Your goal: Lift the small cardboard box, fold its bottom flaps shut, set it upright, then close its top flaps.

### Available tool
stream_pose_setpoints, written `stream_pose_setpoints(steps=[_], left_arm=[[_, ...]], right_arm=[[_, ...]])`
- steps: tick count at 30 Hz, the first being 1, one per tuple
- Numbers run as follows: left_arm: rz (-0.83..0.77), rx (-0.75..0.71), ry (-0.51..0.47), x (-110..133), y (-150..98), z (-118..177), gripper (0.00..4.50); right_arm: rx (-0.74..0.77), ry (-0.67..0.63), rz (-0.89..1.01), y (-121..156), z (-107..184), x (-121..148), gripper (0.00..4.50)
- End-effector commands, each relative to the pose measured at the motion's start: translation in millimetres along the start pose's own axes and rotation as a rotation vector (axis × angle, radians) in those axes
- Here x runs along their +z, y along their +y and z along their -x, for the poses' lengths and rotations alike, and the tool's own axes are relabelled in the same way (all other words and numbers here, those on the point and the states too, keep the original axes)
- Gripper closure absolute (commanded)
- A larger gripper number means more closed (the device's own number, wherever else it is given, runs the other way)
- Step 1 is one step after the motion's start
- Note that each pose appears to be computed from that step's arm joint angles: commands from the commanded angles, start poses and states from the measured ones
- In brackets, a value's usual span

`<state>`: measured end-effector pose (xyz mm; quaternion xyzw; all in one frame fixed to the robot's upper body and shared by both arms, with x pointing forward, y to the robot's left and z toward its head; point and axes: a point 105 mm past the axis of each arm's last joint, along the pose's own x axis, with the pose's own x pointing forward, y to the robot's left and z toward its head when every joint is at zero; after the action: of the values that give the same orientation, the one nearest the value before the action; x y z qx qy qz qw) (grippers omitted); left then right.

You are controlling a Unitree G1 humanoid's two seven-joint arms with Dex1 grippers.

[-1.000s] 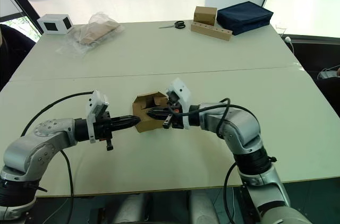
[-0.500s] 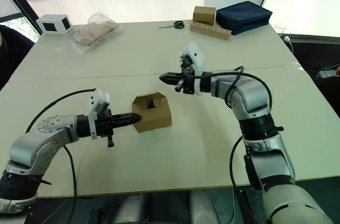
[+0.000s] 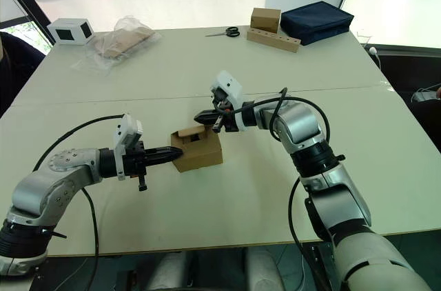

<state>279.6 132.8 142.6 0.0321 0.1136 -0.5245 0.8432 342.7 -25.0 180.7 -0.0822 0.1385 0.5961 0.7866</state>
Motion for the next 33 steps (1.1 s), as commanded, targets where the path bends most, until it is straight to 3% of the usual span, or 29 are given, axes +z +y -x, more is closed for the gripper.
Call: stream_pose_setpoints(steps=[1, 12, 21, 33], left_arm=[[-0.022, 0.033, 0.002, 4.3, 5.6, 6.9, 4.43], [-0.019, 0.029, -0.020, 15.2, 6.6, 10.0, 4.43], [0.040, 0.054, -0.173, 49.6, 17.6, 21.8, 4.43], [0.031, 0.115, -0.105, 21.9, 28.1, -7.9, 4.43]], right_arm=[[0.039, -0.042, 0.044, 13.8, 2.8, 13.5, 4.50], [0.027, -0.016, 0.041, 22.3, -3.2, -1.7, 4.50], [0.007, -0.033, 0.033, 21.3, -5.1, -1.1, 4.50], [-0.003, -0.058, 0.032, 25.4, -2.0, 3.1, 4.50]])
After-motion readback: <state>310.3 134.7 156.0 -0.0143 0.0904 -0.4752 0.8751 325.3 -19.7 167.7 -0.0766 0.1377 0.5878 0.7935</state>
